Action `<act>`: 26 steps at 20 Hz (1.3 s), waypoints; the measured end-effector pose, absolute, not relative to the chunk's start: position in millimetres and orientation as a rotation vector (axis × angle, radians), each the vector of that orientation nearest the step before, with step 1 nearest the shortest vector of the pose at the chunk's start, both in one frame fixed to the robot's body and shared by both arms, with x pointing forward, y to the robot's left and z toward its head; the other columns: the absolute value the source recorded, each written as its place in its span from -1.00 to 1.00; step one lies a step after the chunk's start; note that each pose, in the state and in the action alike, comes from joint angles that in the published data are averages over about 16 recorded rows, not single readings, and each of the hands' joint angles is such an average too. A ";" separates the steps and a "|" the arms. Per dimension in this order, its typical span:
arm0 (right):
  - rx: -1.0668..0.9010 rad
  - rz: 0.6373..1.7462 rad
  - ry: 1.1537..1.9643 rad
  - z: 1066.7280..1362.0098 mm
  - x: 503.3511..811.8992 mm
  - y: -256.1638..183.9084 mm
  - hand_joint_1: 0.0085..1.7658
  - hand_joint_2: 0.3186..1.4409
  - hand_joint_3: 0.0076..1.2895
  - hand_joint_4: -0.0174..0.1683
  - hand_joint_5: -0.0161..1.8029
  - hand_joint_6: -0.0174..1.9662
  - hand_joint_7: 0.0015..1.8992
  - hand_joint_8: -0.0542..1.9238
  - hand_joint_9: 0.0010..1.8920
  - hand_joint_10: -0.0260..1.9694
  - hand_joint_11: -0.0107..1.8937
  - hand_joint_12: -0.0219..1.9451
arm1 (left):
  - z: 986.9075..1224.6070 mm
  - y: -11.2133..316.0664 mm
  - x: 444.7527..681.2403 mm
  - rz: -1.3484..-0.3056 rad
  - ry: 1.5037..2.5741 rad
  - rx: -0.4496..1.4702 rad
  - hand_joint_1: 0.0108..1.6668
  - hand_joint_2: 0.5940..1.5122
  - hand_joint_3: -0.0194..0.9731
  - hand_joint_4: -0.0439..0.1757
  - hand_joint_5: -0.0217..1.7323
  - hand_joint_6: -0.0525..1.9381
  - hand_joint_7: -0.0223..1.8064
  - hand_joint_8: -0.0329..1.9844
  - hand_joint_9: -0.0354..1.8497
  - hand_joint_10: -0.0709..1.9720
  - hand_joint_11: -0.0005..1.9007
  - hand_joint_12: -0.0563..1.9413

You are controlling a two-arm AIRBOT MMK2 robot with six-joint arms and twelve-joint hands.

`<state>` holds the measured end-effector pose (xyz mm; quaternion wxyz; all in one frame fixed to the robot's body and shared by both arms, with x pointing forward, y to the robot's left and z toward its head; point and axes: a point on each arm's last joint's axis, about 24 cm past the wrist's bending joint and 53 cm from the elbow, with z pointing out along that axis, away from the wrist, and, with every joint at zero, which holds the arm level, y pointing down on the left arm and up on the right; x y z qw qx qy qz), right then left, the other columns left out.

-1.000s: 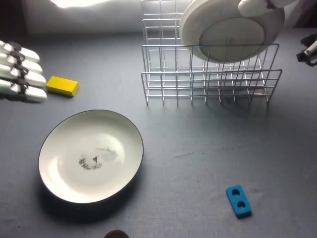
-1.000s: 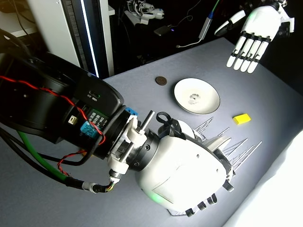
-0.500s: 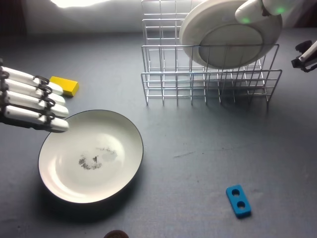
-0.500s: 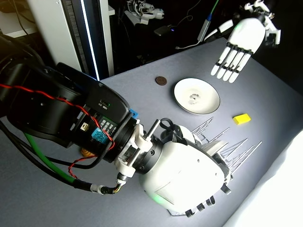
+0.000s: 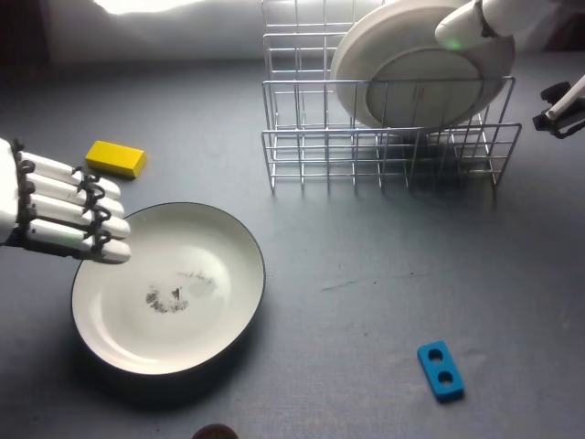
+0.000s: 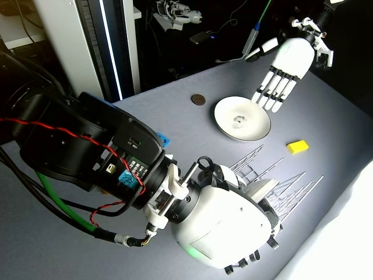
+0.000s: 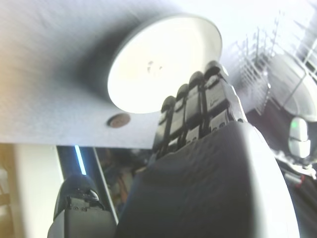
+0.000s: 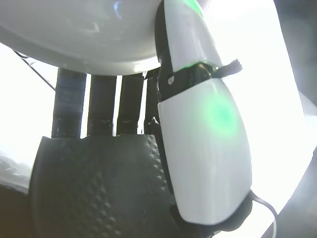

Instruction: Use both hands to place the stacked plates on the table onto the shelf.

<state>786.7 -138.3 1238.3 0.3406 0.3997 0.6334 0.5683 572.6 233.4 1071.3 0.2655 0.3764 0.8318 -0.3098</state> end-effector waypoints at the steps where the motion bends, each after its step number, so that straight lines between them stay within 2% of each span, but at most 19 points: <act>1: 1.041 1.478 1.648 1238.0 787.1 -138.4 0.47 0.30 -0.99 -0.89 -0.06 -0.17 0.06 -0.32 0.07 -0.34 -0.11 0.05 | 1068.4 234.1 573.2 -0.830 2.252 1.016 -0.99 -0.21 -0.92 -0.57 -0.95 -0.94 -0.96 -0.97 -0.94 -0.93 -0.99 -0.96; 10: 1.009 1.485 1.648 1246.0 783.2 -134.2 0.30 0.30 -0.99 -0.87 -0.06 -0.69 0.03 -0.81 0.04 -0.88 -0.29 0.11 | 1048.2 240.5 579.3 -0.774 2.286 1.009 -0.99 -0.20 -0.92 -0.57 -0.95 -0.94 -0.96 -0.97 -0.94 -0.93 -0.99 -0.96; 14: 0.977 1.492 1.644 1254.1 779.3 -130.4 0.26 0.28 -0.99 -0.86 -0.07 -0.92 -0.01 -0.93 0.00 -0.93 -0.39 0.14 | 1043.2 243.1 581.4 -0.755 2.294 1.007 -0.99 -0.20 -0.92 -0.57 -0.95 -0.94 -0.96 -0.97 -0.94 -0.93 -0.99 -0.96; 18: 0.924 1.484 1.635 1263.1 775.4 -128.3 0.24 0.27 -0.99 -0.86 -0.10 -0.94 -0.06 -0.93 -0.06 -0.95 -0.49 0.17 | 1039.5 245.3 582.6 -0.741 2.301 1.005 -0.99 -0.20 -0.92 -0.57 -0.95 -0.94 -0.96 -0.97 -0.94 -0.93 -0.99 -0.96; 21: 0.845 1.459 1.615 1273.8 771.9 -127.2 0.20 0.29 -0.99 -0.86 -0.19 -0.95 -0.17 -0.93 -0.17 -0.96 -0.60 0.18 | 1037.7 246.6 583.3 -0.734 2.306 1.003 -0.99 -0.20 -0.92 -0.57 -0.95 -0.94 -0.96 -0.97 -0.94 -0.93 -0.99 -0.96; 26: 0.608 1.369 1.560 1298.6 761.6 -121.0 0.11 0.30 -0.99 -0.85 -0.44 -0.95 -0.44 -0.93 -0.46 -0.96 -0.77 -0.09 | 1034.8 248.2 583.4 -0.726 2.313 1.002 -0.99 -0.20 -0.92 -0.57 -0.95 -0.94 -0.96 -0.97 -0.94 -0.93 -0.99 -0.96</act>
